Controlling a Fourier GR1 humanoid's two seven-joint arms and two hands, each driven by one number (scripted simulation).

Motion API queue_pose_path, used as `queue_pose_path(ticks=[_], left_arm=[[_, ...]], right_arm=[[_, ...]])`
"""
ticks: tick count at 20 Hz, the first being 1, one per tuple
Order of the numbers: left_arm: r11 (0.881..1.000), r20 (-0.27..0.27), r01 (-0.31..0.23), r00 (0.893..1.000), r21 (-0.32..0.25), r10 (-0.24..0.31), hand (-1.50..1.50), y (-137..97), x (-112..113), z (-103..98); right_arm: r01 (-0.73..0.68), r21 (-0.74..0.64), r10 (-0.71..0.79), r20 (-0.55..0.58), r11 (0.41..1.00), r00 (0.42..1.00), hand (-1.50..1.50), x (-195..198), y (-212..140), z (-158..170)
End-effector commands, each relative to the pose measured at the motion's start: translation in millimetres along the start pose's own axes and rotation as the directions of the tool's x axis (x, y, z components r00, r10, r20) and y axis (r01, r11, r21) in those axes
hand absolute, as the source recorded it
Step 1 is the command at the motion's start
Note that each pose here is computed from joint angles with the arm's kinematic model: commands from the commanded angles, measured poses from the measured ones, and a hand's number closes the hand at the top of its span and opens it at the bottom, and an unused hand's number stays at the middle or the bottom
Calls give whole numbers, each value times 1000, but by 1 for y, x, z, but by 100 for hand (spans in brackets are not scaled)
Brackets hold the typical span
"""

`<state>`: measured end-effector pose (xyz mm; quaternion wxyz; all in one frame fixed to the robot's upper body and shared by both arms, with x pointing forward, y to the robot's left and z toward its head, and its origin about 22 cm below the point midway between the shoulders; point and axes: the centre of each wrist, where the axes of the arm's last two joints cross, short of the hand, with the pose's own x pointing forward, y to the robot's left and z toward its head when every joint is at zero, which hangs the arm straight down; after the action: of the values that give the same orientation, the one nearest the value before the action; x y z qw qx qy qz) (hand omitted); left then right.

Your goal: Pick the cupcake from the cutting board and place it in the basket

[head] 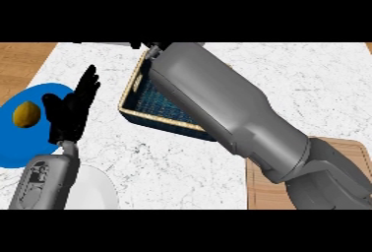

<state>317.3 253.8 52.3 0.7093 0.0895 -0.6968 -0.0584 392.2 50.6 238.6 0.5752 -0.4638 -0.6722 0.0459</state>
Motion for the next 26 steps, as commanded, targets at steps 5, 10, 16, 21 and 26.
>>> queue_pose_path(ticks=[5, 10, 16, 21, 26], left_arm=[[1000, -20, -7, 1000, 18, 8, 0, 16, -6, 10], [999, -27, -14, 1000, 42, 15, 0, 11, -3, 7], [997, -42, -1, 999, 72, 4, 0, 21, -19, 17], [999, -33, 3, 999, 52, -1, 0, 24, -5, 11], [997, -9, 17, 1000, 73, -16, 0, 36, -9, 14]], right_arm=[[-53, -4, 50, -252, 999, 966, 150, -15, 12, -14], [-26, 47, 38, -264, 999, 964, 150, -22, 16, -6], [63, 83, -40, -251, 995, 967, 150, -32, 20, 4], [-557, -36, 558, 91, 829, 825, 150, -55, 39, -6], [-635, -63, 637, 136, 770, 759, 150, -33, 30, -11]])
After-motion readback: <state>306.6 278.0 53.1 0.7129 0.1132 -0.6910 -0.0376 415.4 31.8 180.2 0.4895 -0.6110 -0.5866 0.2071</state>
